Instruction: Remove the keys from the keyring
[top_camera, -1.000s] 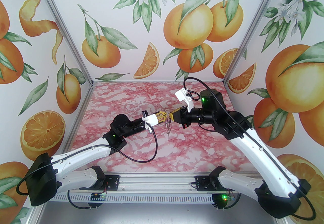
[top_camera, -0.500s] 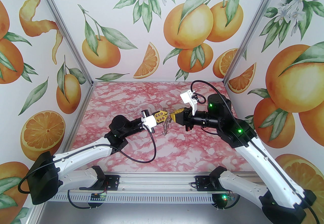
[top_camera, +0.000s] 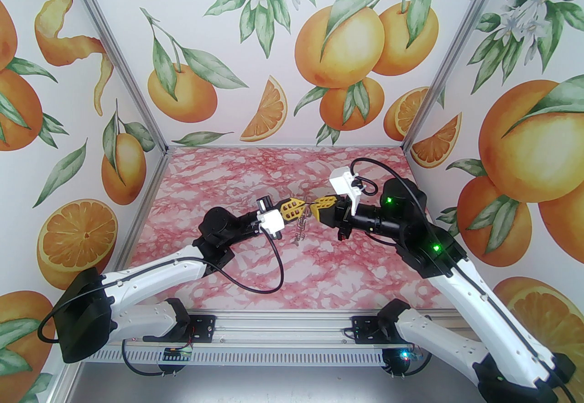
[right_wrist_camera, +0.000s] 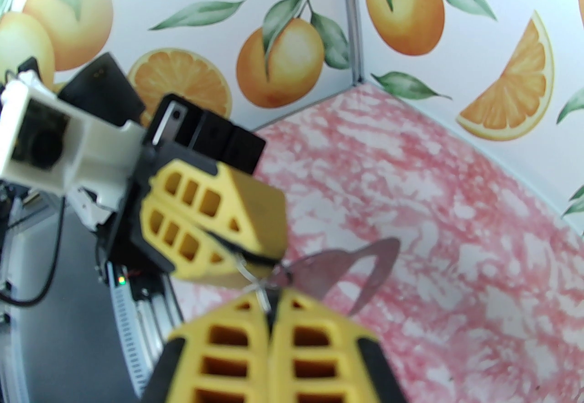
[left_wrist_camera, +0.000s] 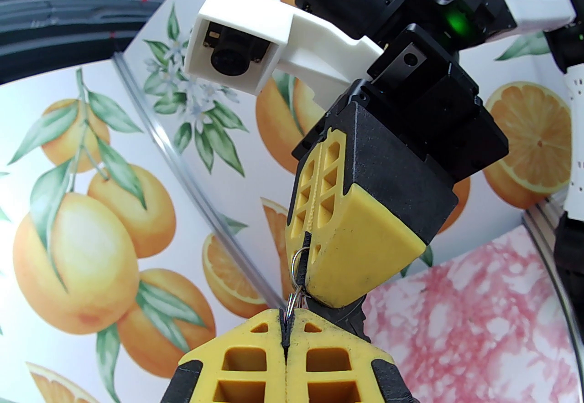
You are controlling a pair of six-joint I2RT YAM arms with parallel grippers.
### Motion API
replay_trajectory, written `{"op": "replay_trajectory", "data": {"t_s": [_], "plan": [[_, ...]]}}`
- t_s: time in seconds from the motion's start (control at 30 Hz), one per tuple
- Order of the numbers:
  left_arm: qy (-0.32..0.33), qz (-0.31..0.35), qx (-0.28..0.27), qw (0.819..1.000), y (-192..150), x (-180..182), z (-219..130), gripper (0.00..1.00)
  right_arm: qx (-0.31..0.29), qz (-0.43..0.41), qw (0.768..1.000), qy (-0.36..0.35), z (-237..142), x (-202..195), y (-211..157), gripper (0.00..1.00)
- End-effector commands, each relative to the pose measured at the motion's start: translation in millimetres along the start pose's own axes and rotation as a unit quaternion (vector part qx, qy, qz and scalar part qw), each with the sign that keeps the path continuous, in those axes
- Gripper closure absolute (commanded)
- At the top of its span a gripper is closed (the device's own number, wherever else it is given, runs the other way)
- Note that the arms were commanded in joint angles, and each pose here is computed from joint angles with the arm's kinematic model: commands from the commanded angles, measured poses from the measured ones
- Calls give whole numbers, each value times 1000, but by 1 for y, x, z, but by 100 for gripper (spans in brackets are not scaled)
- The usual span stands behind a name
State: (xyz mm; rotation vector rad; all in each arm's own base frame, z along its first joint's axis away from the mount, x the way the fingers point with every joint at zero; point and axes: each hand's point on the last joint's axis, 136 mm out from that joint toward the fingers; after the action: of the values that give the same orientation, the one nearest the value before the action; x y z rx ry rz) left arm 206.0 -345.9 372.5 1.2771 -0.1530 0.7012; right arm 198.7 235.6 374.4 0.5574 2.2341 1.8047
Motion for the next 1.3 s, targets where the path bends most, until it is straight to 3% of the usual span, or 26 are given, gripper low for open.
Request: {"op": "replay_trajectory", "data": {"t_s": [0.0,0.1,0.87,1.07,1.13,1.27], "plan": [[49,3,53,997,-22,21,3,98,-44,-57,997,35,-10,22,29,100],[43,-1,59,997,-25,18,2,91,-42,-58,997,34,-10,21,31,100],[6,-8,111,994,-43,4,2,92,-35,-73,996,35,-13,23,40,100],[7,-9,90,996,-32,5,4,93,-28,-66,997,36,-11,21,37,100],[6,-10,85,996,-29,5,4,87,-23,-61,997,34,-9,20,34,100],[11,-10,72,997,-20,7,1,85,-19,-57,998,31,-8,18,31,100]]}}
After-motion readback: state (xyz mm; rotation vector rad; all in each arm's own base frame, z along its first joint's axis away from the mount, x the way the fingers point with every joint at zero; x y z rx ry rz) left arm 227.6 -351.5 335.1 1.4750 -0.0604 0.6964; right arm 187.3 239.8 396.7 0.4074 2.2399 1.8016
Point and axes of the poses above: each hand's point on the last joint's axis, 136 mm out from that joint toward the fingers, its own z axis out along the fingers, its own x axis along the line the jaws close on, y = z × x, and after that the axes turned 5 degrees about -z, right-handed
